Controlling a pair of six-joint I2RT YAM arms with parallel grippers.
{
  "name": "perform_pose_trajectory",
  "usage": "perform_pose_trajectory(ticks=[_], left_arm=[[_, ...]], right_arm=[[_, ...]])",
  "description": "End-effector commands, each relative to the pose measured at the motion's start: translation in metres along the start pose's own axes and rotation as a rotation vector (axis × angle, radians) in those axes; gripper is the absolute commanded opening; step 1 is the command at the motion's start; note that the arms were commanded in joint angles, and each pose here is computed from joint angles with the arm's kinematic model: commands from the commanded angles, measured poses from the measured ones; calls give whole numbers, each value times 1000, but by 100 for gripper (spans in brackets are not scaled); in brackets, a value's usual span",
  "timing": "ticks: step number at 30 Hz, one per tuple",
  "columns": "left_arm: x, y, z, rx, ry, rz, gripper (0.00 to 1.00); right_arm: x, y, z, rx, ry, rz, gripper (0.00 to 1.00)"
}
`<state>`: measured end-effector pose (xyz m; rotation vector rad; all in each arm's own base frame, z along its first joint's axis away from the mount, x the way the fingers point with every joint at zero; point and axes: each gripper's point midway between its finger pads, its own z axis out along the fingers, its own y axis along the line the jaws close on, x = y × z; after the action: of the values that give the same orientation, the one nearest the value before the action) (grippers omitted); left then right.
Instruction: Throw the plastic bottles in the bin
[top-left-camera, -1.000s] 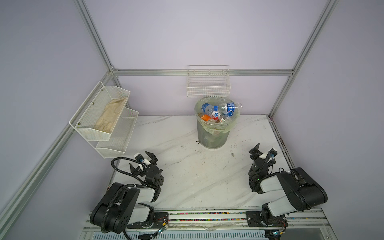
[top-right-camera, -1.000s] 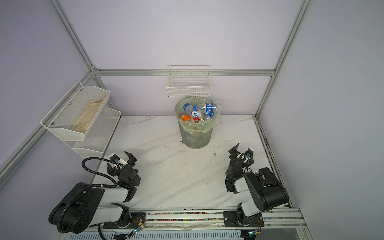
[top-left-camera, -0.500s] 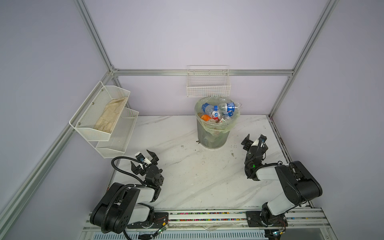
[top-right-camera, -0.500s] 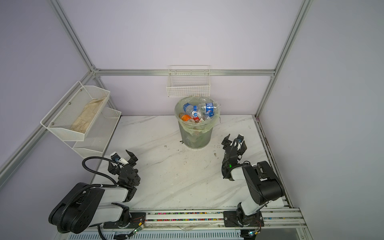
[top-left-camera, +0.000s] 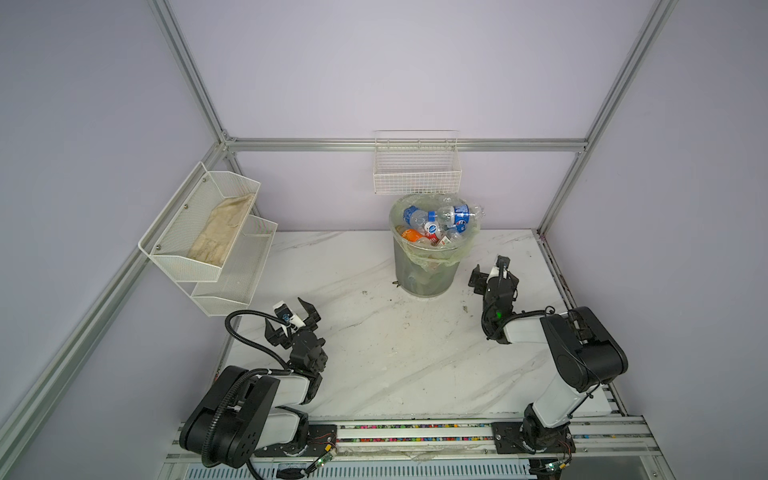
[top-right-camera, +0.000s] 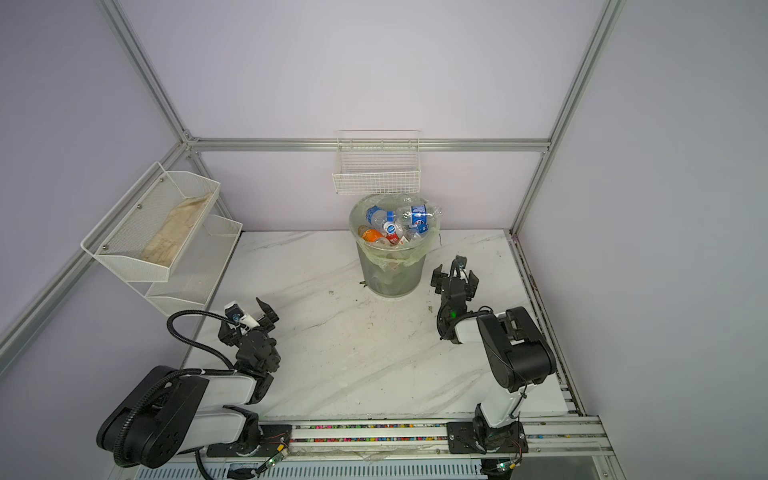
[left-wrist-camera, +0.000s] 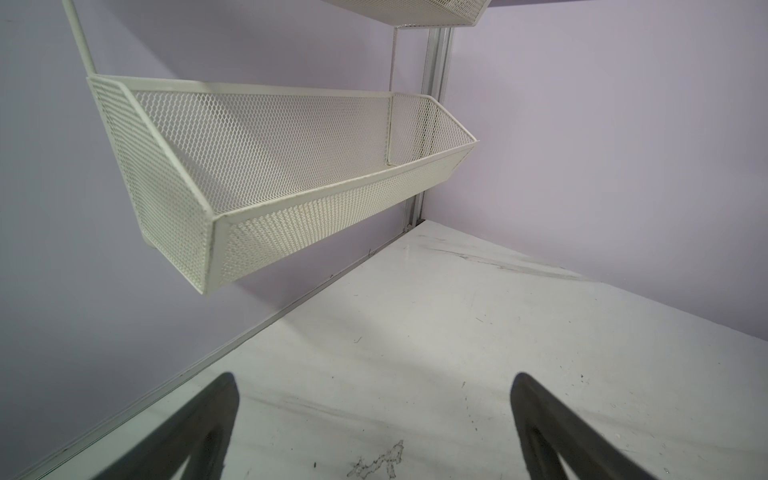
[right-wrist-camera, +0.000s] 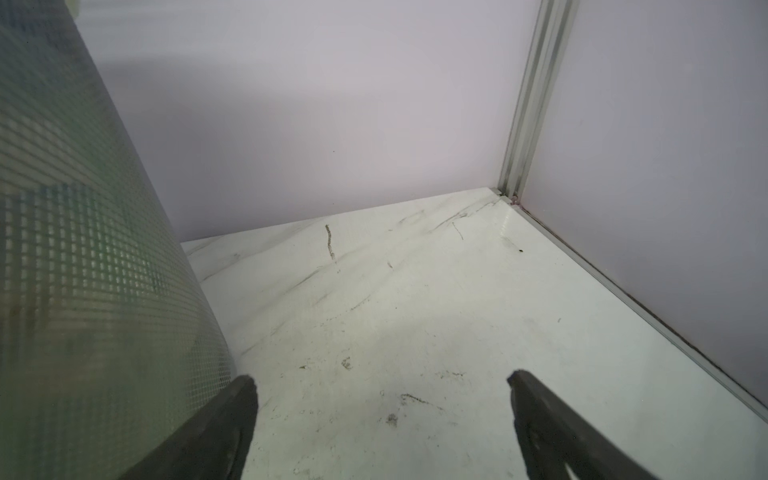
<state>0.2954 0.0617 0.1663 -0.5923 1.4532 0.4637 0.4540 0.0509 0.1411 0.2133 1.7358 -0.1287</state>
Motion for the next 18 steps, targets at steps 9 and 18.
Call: perform_pose_trajectory(ticks=[9,18], left_arm=[[-6,-16,3,52,-10,61,100],[-7,-13,8,21,-21,78,100]], right_arm=[[6,3,0,-38,38,-25,96],[-30,-107,-58,101,-260,229,97]])
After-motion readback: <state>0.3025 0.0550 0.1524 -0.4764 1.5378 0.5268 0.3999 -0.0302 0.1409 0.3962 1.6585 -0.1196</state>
